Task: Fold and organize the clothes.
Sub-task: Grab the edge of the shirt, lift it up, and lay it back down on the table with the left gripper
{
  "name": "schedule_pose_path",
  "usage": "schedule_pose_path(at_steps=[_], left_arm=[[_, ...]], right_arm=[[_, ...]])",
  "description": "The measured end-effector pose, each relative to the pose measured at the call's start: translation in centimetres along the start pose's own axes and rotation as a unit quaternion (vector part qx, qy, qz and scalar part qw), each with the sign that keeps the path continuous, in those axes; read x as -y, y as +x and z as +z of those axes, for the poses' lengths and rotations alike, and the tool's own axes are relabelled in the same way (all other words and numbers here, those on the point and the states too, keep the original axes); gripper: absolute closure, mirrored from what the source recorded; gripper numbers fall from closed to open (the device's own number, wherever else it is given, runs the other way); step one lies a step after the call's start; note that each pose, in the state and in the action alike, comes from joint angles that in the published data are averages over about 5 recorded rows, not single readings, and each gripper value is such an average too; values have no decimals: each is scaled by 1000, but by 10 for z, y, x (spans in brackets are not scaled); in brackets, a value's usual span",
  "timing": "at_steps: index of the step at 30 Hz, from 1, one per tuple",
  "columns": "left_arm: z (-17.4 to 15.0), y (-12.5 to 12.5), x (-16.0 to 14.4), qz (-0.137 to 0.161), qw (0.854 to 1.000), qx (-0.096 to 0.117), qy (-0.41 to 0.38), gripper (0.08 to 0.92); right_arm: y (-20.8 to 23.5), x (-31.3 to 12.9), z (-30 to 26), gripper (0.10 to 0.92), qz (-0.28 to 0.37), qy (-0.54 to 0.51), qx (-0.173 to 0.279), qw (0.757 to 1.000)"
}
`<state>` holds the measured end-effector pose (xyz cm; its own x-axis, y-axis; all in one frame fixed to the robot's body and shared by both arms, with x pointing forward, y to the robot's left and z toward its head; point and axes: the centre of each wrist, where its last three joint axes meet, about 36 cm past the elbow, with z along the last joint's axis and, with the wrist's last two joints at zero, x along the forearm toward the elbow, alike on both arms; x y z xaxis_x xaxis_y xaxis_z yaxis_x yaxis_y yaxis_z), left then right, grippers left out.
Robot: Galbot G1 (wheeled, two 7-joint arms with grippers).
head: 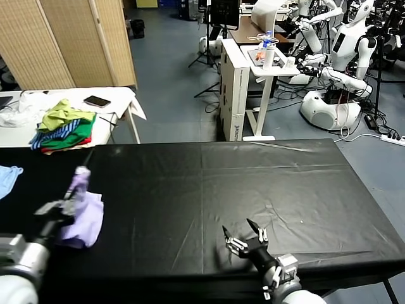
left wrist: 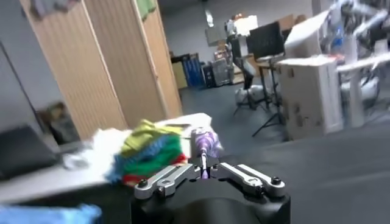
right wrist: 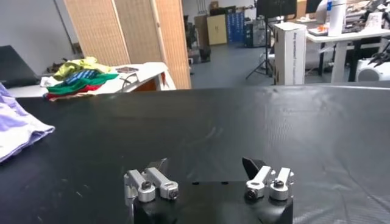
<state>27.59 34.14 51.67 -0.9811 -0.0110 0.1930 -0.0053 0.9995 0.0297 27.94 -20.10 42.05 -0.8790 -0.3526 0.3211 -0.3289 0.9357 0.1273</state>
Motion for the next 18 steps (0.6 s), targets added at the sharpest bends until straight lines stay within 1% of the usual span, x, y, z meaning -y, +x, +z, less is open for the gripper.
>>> schedule_pose_path(at_steps=[4, 9, 13, 16, 17, 18], left_arm=[[8, -2, 34, 30, 998, -6, 53, 822], [25, -6, 65, 47, 996, -14, 79, 822], [46, -10, 90, 51, 994, -29, 93, 822], [64, -11, 112, 56, 992, -46, 106, 822], [68, -11, 119, 59, 991, -51, 112, 818], [72, -11, 127, 63, 989, -56, 118, 797]], right_arm=[[3, -1, 1, 115, 1, 2, -1, 1000], [4, -3, 0, 115, 1, 3, -2, 1000], [5, -3, -1, 115, 1, 4, -2, 1000], [6, -4, -3, 115, -4, 6, 0, 1000], [6, -4, -4, 115, -6, 7, 0, 1000], [5, -4, -5, 115, -9, 7, 0, 1000]])
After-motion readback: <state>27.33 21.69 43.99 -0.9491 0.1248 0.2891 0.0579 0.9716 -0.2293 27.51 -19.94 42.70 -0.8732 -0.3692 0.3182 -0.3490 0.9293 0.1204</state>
